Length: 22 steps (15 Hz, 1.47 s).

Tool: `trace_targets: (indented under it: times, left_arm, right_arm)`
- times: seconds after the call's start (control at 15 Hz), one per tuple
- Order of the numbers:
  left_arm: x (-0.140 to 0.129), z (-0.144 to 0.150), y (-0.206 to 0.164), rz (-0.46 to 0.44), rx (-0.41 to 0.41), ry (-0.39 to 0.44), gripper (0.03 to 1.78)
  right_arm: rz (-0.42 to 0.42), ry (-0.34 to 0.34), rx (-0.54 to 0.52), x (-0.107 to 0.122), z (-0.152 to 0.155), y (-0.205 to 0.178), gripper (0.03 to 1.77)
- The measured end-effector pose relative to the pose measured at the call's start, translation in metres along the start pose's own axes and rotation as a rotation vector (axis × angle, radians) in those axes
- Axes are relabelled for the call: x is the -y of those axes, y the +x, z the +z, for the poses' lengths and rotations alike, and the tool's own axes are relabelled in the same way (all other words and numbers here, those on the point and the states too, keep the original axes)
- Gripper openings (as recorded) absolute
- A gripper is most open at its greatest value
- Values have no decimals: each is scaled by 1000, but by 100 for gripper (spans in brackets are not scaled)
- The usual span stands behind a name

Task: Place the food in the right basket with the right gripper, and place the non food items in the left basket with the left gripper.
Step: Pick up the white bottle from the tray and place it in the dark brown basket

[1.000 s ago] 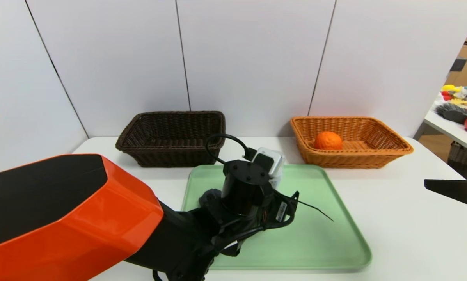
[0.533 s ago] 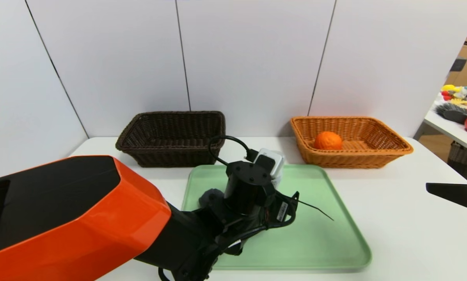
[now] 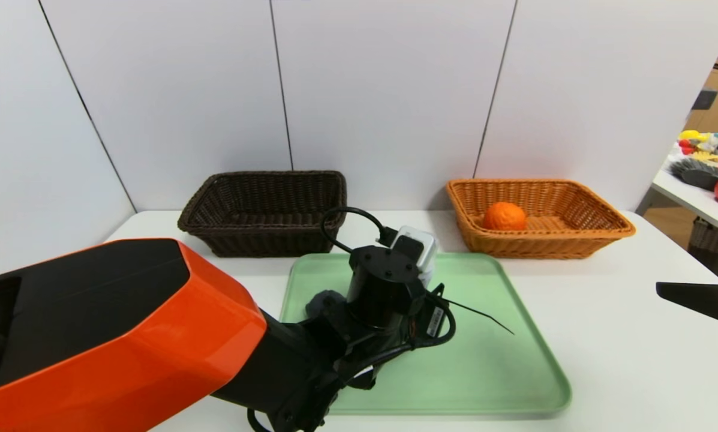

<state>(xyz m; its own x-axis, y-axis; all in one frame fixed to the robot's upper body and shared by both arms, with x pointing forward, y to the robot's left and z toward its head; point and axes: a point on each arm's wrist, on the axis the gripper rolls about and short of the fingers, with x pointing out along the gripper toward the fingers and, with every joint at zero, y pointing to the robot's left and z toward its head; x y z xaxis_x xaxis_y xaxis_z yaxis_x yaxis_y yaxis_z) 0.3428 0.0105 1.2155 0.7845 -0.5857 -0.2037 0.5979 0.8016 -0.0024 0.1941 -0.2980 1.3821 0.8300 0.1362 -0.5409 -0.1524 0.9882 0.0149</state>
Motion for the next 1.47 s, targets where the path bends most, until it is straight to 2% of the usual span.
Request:
trace_targets:
  times: [0.13, 0.53, 0.8, 1.13, 1.47]
  left_arm:
    - [0, 0, 0, 2, 1, -1, 61]
    - [0, 2, -2, 1, 2, -1, 61]
    - [-2, 14, -10, 0, 11, -2, 61]
    - [-5, 49, -28, -3, 52, -12, 61]
    - [-12, 100, -50, 10, 118, -33, 61]
  right_arm:
    - [0, -2, -6, 0, -3, 0, 170]
    - [-2, -5, -18, 1, -9, 0, 170]
    - [-2, -6, -15, 2, -10, -1, 170]
    - [-2, -10, -28, 2, -16, 0, 170]
    - [-5, -7, -32, 3, -20, -1, 170]
